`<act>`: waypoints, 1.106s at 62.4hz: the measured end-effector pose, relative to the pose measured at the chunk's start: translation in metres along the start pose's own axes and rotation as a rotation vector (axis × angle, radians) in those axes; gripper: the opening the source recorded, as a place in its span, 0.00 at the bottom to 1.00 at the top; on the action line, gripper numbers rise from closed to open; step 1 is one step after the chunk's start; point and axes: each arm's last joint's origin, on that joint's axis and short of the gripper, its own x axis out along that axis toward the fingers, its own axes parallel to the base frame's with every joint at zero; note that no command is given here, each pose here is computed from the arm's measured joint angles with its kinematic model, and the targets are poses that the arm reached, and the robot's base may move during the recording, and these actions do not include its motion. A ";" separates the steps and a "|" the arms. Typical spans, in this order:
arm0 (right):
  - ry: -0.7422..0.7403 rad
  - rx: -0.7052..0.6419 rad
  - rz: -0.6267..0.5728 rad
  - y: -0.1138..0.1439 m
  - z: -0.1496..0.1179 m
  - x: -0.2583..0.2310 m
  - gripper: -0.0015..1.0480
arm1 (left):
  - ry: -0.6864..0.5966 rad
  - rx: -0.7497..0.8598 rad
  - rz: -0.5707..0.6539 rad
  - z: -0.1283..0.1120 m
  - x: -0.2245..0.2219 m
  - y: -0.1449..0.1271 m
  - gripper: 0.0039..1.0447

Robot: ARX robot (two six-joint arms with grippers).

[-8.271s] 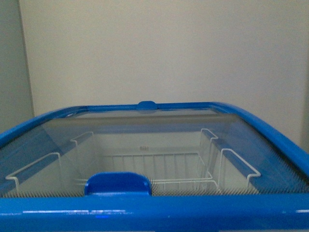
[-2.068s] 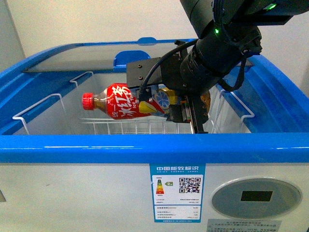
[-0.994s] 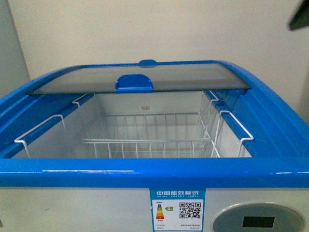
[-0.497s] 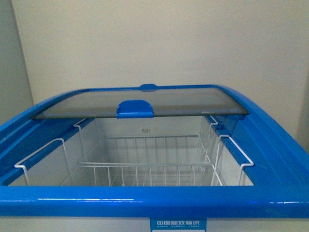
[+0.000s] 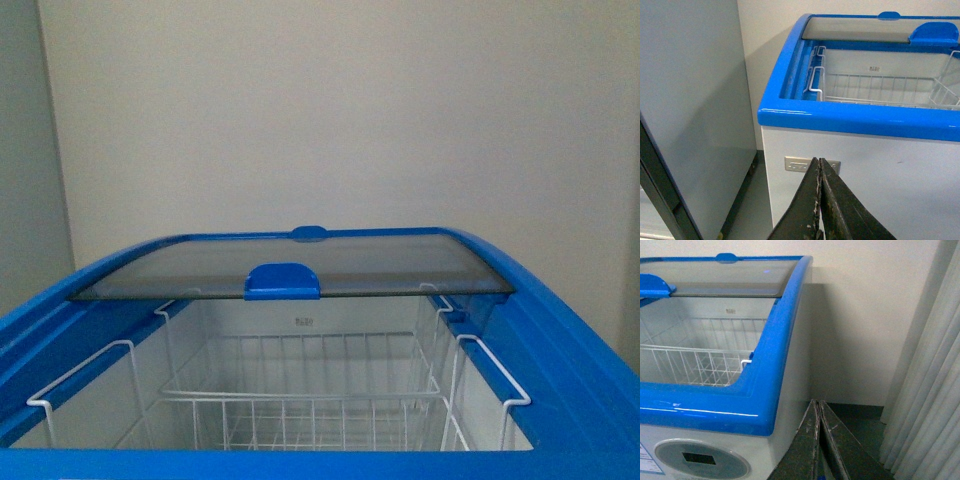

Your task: Put drink in fridge

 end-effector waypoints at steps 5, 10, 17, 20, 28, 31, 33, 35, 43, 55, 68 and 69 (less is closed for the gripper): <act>-0.011 0.000 0.001 0.000 -0.005 -0.005 0.03 | 0.000 0.000 0.000 0.000 0.000 0.000 0.02; -0.008 0.000 0.000 0.000 -0.011 -0.010 0.03 | 0.000 0.000 0.000 0.000 0.000 0.000 0.02; -0.003 0.000 0.001 0.000 -0.017 -0.014 0.03 | 0.000 0.000 0.000 0.000 0.000 0.000 0.02; -0.005 0.000 0.000 0.000 -0.018 -0.015 0.03 | 0.000 0.000 0.000 0.000 0.000 0.000 0.02; -0.008 0.000 0.001 0.000 -0.022 -0.020 0.03 | 0.000 0.000 0.000 0.000 0.000 0.000 0.02; -0.005 0.000 0.000 0.000 -0.025 -0.022 0.03 | 0.000 0.000 0.000 0.000 0.000 0.000 0.02; -0.005 0.000 0.000 0.000 -0.026 -0.023 0.03 | 0.000 0.000 0.000 0.000 0.000 0.000 0.02; -0.005 0.000 0.000 0.000 -0.027 -0.023 0.03 | 0.000 0.000 0.000 0.000 0.000 0.000 0.02; -0.016 0.000 0.000 0.000 -0.029 -0.026 0.03 | 0.000 0.000 0.000 0.000 0.000 0.000 0.02; -0.029 0.000 0.001 0.000 -0.031 -0.030 0.03 | 0.000 0.000 0.000 0.000 0.000 0.000 0.02; -0.024 0.000 0.000 0.000 -0.032 -0.035 0.03 | 0.000 0.000 0.000 0.000 0.000 0.000 0.02; -0.013 0.000 0.000 0.000 -0.033 -0.037 0.03 | 0.000 0.000 0.000 0.000 0.000 0.000 0.02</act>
